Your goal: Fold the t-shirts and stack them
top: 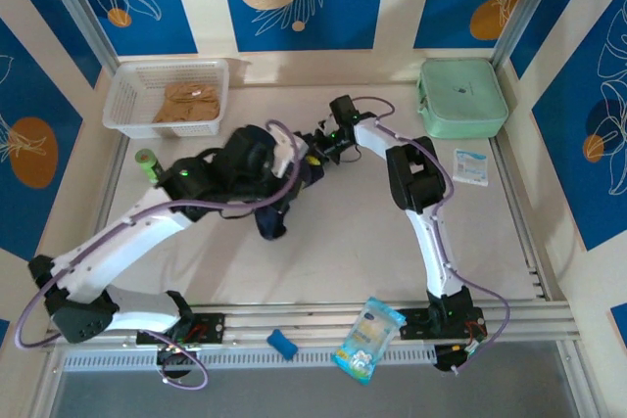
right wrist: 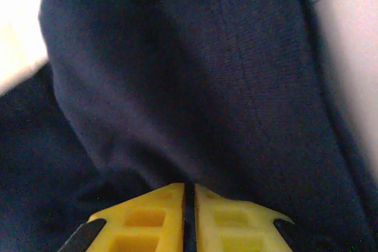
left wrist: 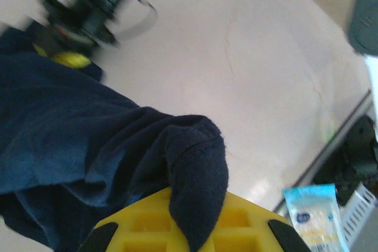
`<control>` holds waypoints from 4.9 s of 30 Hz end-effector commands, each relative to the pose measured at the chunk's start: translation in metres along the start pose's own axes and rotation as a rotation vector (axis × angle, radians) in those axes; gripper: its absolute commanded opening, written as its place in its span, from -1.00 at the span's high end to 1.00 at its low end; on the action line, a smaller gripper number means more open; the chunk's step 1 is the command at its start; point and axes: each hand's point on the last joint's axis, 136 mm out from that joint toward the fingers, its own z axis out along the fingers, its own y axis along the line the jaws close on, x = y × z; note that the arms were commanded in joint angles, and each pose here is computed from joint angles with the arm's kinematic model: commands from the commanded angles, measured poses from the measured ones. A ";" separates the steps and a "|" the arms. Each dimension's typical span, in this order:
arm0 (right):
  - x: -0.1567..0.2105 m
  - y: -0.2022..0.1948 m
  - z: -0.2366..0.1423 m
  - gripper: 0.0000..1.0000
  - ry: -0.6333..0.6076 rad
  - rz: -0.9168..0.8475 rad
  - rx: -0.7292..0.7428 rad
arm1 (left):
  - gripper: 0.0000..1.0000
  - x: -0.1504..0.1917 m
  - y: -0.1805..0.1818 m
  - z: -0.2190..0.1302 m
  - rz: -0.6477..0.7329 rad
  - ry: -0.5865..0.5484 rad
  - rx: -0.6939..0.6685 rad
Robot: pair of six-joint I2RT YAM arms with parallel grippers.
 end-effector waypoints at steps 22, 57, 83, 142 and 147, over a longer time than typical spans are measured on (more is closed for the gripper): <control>0.053 -0.096 -0.220 -0.07 -0.364 -0.007 0.398 | -0.99 -0.036 -0.060 0.144 0.121 -0.005 0.010; 0.143 0.023 -0.026 -0.06 -0.008 -0.799 0.525 | -0.59 0.050 0.302 0.152 -0.592 0.045 -0.467; 0.155 0.024 -0.041 0.21 0.001 -0.793 0.534 | 0.81 0.048 0.301 0.151 -0.583 0.012 -0.458; 0.156 -0.007 -0.026 0.74 0.109 -0.794 0.480 | 1.00 0.065 0.291 0.151 -0.611 0.039 -0.428; 0.146 -0.004 -0.051 1.00 0.050 -0.810 0.570 | 1.00 0.065 0.290 0.149 -0.611 0.042 -0.426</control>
